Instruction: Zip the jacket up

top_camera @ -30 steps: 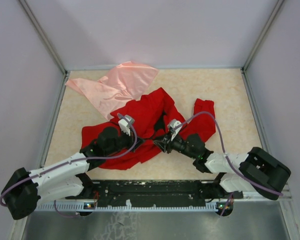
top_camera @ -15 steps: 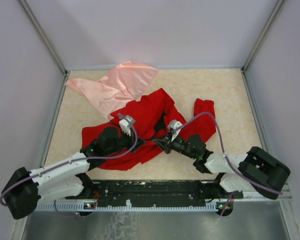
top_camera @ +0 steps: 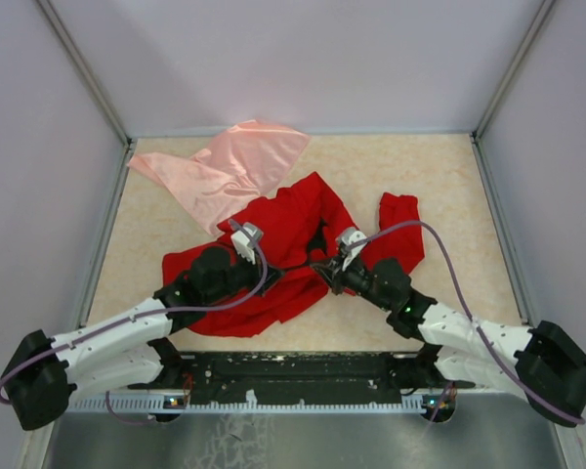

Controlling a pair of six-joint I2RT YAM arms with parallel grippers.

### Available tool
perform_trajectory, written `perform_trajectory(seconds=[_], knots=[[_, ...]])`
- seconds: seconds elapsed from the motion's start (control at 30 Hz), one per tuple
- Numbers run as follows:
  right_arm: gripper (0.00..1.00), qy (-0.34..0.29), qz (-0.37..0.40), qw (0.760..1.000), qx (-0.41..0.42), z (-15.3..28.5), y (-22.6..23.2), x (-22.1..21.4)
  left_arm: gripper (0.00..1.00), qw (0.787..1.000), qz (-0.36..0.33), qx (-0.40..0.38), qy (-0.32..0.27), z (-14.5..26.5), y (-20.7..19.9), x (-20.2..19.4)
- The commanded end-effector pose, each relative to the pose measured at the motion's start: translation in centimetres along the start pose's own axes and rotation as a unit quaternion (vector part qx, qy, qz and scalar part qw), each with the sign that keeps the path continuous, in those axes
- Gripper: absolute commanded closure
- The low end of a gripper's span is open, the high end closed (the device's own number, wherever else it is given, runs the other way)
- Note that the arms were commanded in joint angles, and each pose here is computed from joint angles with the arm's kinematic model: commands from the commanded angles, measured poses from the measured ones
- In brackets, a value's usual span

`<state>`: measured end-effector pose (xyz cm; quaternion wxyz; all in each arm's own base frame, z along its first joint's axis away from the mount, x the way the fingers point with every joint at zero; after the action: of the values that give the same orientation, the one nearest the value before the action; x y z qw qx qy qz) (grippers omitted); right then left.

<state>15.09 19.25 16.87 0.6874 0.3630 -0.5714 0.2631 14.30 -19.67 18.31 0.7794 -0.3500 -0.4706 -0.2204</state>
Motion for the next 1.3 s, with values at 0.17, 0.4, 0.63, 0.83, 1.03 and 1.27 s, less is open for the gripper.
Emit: perform_trajectory(seconds=[0.17, 0.4, 0.63, 0.83, 1.03, 1.27], knots=[[1.00, 0.005, 0.005, 0.976, -0.216, 2.1, -5.3, 2.8, 1.00, 0.996, -0.004, 0.084, 0.030, 0.5, 1.8, -1.2], [1.00, 0.004, -0.005, 0.955, -0.295, 2.9, -6.7, 4.0, 1.00, 0.980, 0.010, 0.198, 0.014, 1.3, 3.4, -1.2], [1.00, -0.038, -0.016, 0.936, -0.350, 4.1, -8.4, 7.4, 1.00, 0.953, 0.026, 0.303, 0.007, 1.9, 4.8, -1.1], [1.00, -0.052, -0.019, 0.922, -0.382, 5.0, -9.3, 9.4, 1.00, 0.930, 0.038, 0.365, -0.027, 2.5, 5.5, 0.0], [1.00, -0.073, -0.022, 0.935, -0.345, 4.9, -8.7, 11.1, 0.90, 0.945, 0.050, 0.310, -0.092, 2.8, 4.5, 2.8], [1.00, -0.038, -0.008, 0.982, -0.187, 3.0, -6.3, 10.9, 0.47, 0.986, 0.001, 0.123, -0.116, 2.8, 1.3, 5.5]])
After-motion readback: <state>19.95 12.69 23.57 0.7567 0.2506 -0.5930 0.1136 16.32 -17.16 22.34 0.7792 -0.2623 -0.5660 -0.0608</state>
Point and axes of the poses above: each gripper's point midway between its finger pads, its own z axis back along the fingers, its own y axis along the line the jaws close on, x = y × z, the point moved 10 cm from there along z, back along the fingers, and after that the axes turned 4 degrees about -z, right-handed, at the moved point
